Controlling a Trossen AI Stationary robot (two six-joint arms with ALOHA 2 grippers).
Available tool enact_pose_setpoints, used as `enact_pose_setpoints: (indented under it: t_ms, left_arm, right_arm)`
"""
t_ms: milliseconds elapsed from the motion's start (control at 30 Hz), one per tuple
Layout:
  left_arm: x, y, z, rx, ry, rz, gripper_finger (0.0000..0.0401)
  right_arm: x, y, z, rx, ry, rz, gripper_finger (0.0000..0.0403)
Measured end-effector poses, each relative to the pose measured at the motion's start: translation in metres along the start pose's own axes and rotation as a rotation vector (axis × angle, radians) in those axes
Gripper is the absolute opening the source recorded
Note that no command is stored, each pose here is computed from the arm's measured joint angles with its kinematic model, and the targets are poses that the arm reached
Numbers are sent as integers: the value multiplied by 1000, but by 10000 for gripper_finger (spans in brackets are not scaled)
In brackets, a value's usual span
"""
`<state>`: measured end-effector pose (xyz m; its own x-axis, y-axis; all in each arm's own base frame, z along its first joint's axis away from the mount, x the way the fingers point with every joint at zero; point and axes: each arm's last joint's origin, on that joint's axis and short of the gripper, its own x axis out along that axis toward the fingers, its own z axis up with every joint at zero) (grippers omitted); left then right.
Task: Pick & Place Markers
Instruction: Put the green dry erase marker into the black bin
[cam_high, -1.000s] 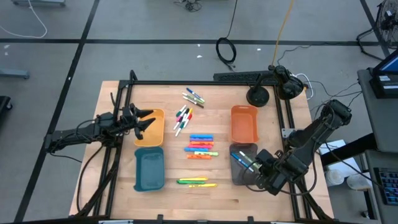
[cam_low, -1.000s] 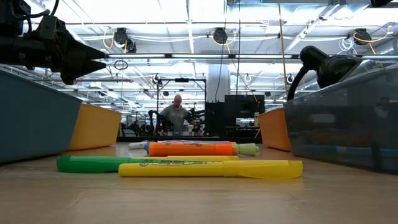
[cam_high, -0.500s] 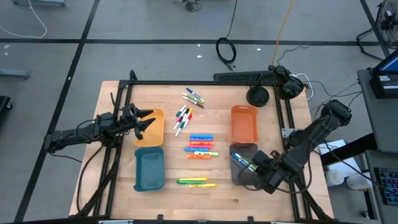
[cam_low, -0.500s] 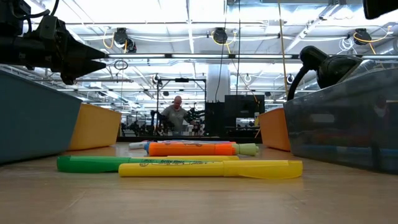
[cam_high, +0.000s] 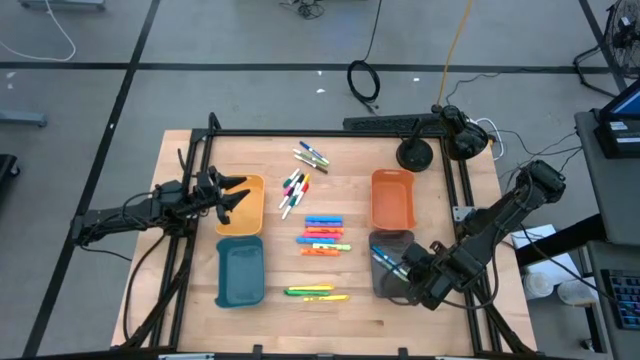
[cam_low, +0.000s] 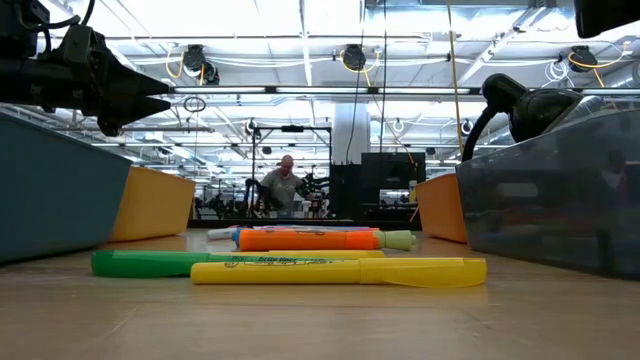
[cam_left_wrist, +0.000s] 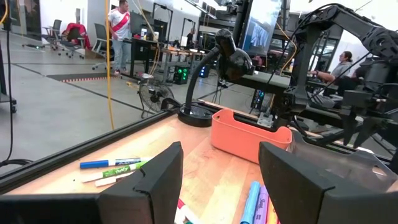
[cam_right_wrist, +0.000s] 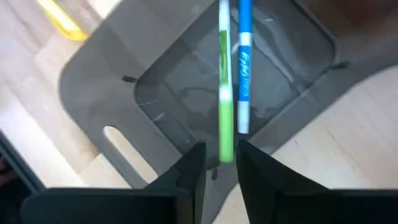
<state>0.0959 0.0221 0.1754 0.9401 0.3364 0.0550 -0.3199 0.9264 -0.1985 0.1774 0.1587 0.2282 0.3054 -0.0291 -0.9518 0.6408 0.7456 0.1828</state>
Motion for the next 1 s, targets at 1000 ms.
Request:
enact_pose_setpoints:
  t_ms: [1000]
  left_arm:
    - [0,0,0,0,0,-1,214]
  right_arm:
    - [-49,-28,83,-845,-1003,134,100]
